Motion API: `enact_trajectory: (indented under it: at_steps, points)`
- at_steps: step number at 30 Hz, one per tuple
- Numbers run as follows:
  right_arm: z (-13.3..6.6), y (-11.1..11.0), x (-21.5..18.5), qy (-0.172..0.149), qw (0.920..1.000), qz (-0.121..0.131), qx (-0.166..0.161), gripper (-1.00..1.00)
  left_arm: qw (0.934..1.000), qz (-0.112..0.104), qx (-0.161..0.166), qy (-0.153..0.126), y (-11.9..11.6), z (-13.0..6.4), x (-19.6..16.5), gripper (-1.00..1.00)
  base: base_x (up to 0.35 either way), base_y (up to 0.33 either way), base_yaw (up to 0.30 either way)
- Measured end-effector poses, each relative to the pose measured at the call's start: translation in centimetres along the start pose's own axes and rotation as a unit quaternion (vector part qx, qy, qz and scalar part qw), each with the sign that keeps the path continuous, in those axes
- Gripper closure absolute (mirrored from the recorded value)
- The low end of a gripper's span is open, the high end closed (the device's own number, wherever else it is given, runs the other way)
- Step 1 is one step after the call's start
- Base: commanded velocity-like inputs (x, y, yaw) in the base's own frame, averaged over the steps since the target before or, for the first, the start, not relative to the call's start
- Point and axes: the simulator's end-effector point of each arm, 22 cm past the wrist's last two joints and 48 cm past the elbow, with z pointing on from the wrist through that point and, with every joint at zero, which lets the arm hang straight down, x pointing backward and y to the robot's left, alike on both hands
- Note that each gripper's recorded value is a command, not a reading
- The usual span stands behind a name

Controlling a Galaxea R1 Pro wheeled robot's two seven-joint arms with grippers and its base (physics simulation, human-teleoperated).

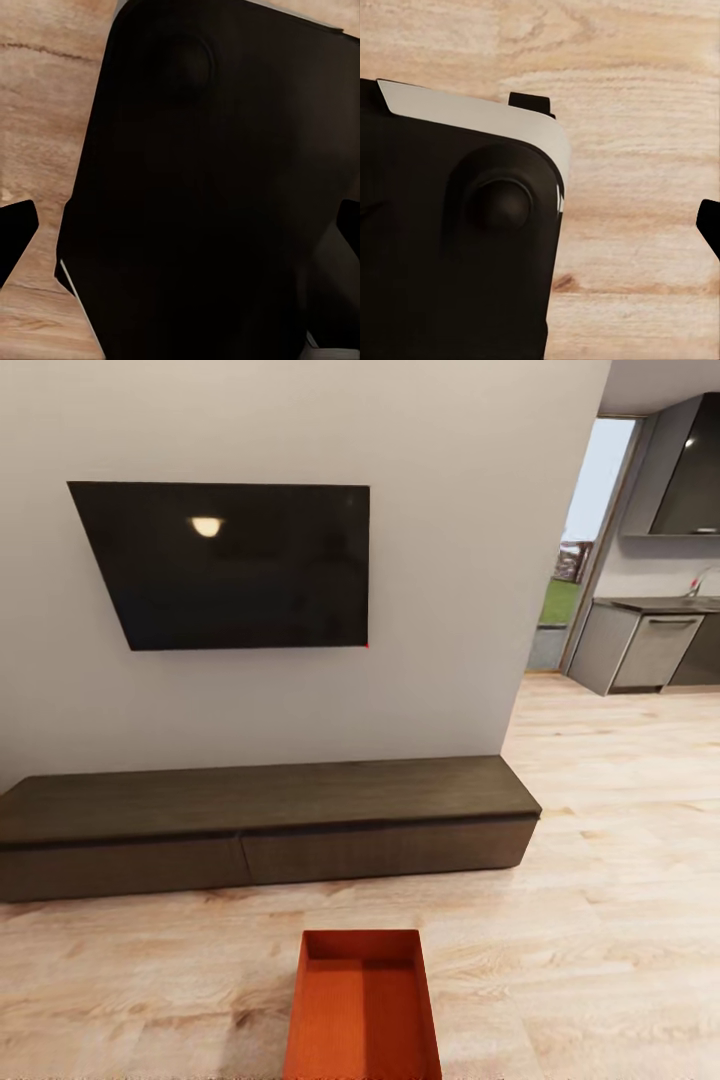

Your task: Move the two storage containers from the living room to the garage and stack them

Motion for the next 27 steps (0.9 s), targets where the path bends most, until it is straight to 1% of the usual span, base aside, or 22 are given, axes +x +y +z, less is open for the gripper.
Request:
enact_trajectory:
  at_steps: [27]
  points:
    - [0.1,0.1,1.7,0.021,0.9998,0.002,-0.002,-1.00,0.9998,0.000,-0.007,0.020,0.6,0.0,1.6,-1.00,0.000,0.000,0.000]
